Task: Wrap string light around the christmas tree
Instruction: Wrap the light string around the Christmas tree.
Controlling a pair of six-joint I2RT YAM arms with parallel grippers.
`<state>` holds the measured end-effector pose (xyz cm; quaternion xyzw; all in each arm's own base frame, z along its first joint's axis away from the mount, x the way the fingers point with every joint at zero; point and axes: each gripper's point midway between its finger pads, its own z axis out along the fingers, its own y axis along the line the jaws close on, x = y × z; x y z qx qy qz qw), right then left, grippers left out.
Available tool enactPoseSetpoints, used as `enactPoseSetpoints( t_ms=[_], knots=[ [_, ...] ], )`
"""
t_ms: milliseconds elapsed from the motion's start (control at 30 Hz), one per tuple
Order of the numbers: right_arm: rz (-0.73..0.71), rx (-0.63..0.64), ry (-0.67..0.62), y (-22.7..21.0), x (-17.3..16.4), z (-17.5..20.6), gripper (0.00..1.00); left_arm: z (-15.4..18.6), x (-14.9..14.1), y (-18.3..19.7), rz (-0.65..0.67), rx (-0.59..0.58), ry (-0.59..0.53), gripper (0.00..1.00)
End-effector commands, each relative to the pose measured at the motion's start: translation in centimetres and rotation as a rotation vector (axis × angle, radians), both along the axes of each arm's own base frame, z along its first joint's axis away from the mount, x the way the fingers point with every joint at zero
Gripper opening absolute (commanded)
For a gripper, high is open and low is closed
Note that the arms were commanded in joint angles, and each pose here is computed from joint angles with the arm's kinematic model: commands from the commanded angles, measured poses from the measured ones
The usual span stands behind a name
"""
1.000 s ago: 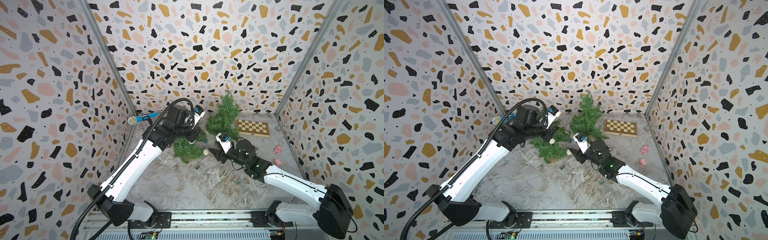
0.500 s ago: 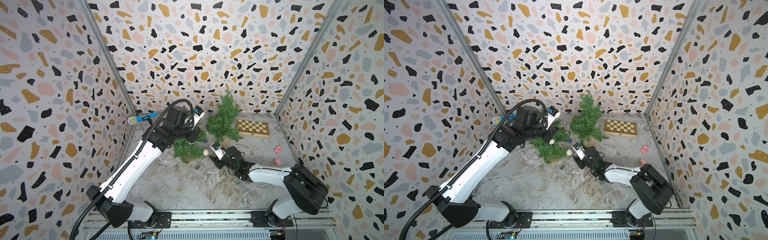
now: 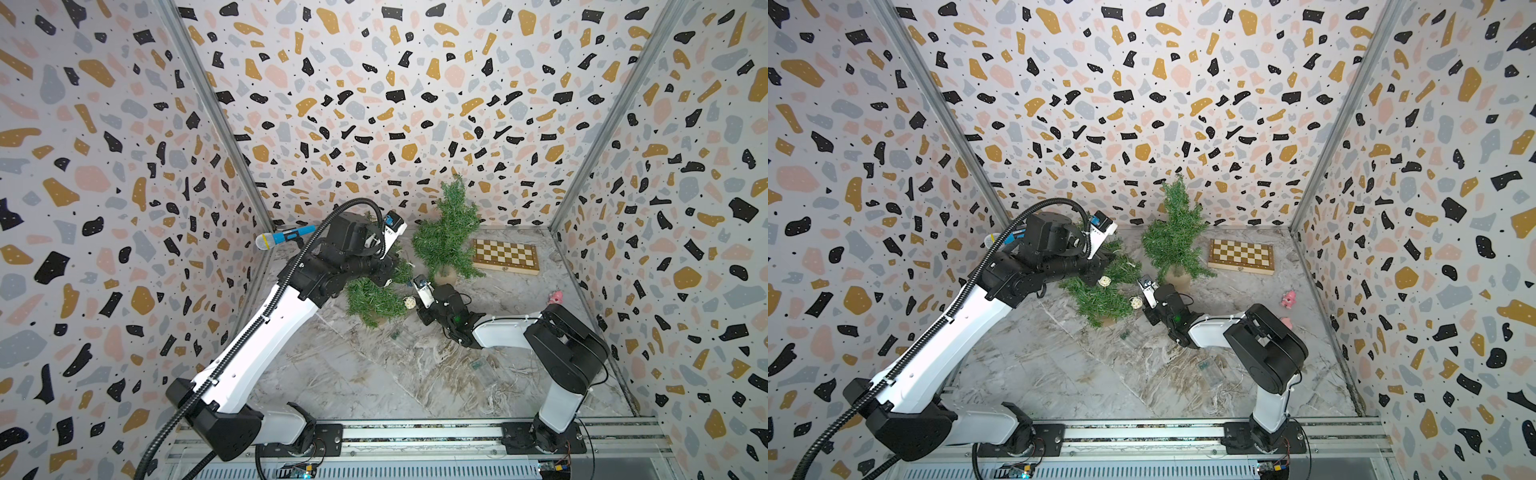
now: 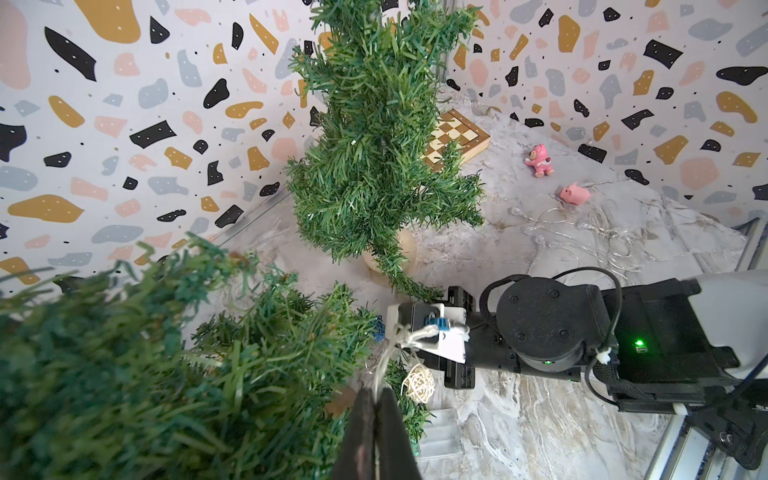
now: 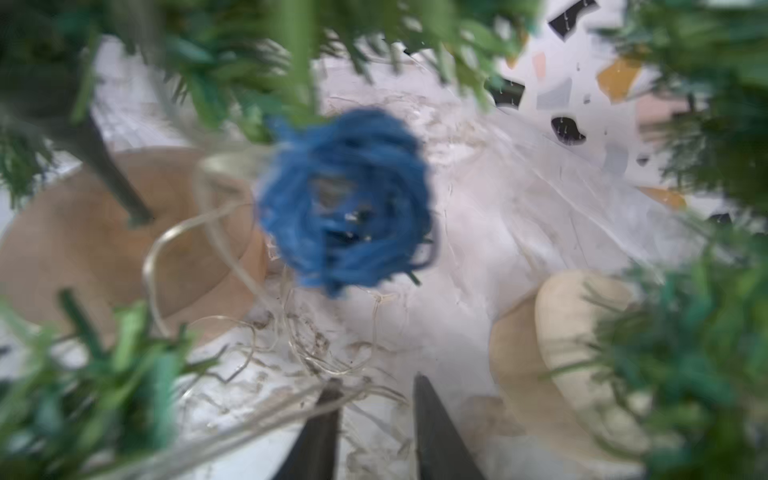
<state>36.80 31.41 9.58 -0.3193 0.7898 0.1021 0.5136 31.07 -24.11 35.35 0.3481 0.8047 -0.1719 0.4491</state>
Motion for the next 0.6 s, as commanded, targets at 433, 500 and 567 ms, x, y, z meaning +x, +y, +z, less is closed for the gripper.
enactPoseSetpoints(
  t_ms=[433, 500, 567],
  knots=[
    [-0.081, 0.098, -0.266, -4.0, -4.9, 13.3, 0.00, 0.5, 0.7, 1.3, 0.056, -0.004, -0.037, 0.00],
    [-0.098, 0.136, -0.314, -5.1, -5.4, 16.8, 0.00, 0.4, 0.8, 1.6, 0.067, -0.001, -0.035, 0.00],
    [-0.103, 0.158, -0.362, -5.7, -5.7, 20.3, 0.00, 0.0, 1.0, 1.8, 0.075, 0.005, -0.029, 0.00]
  ],
)
